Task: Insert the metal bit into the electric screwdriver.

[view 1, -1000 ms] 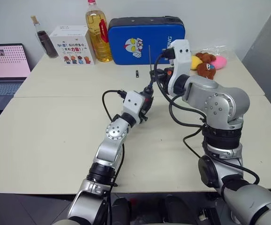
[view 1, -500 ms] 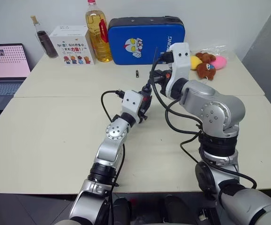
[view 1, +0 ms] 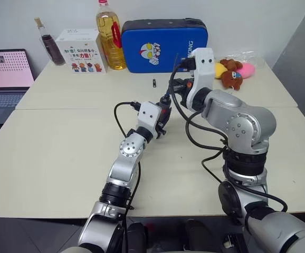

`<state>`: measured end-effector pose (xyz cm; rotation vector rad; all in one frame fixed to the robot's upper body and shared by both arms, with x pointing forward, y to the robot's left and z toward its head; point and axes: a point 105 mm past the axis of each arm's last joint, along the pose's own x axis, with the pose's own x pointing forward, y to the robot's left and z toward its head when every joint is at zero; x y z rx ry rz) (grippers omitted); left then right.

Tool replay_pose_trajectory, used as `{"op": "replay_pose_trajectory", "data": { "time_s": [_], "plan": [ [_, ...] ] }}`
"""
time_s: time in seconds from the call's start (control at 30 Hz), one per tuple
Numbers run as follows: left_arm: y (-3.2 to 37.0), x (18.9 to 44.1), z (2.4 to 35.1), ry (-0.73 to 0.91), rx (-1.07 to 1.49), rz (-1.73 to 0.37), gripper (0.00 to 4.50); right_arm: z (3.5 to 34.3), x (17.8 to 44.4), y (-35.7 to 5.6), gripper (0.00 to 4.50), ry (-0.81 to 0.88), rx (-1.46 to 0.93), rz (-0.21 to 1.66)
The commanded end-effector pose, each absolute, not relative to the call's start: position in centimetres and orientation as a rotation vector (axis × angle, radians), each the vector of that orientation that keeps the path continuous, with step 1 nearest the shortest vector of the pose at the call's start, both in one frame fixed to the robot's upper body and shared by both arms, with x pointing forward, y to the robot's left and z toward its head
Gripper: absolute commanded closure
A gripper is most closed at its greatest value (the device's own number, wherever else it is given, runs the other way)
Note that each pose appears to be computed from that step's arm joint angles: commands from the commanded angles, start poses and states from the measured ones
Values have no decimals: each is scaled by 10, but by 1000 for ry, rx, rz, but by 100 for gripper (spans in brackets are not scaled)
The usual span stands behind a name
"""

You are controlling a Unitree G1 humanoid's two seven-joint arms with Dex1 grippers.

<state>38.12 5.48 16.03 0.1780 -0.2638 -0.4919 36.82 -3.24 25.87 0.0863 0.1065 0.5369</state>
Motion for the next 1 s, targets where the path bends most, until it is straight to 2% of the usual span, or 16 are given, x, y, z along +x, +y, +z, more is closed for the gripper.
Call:
{"op": "replay_pose_trajectory", "data": {
  "time_s": [0.03,0.4,0.53,0.67,1.0],
  "plan": [
    [64,384,185,-362,176,-421,281,226,368,-29,444,252,68,525],
    [67,385,188,-377,180,-387,281,218,365,-26,444,279,65,509],
    [68,385,188,-378,182,-383,281,227,368,-29,444,239,47,490],
    [68,385,187,-375,181,-384,281,249,373,-37,444,153,-5,456],
    [66,384,185,-372,177,-391,281,269,368,-35,444,120,-10,460]
  ]
}}
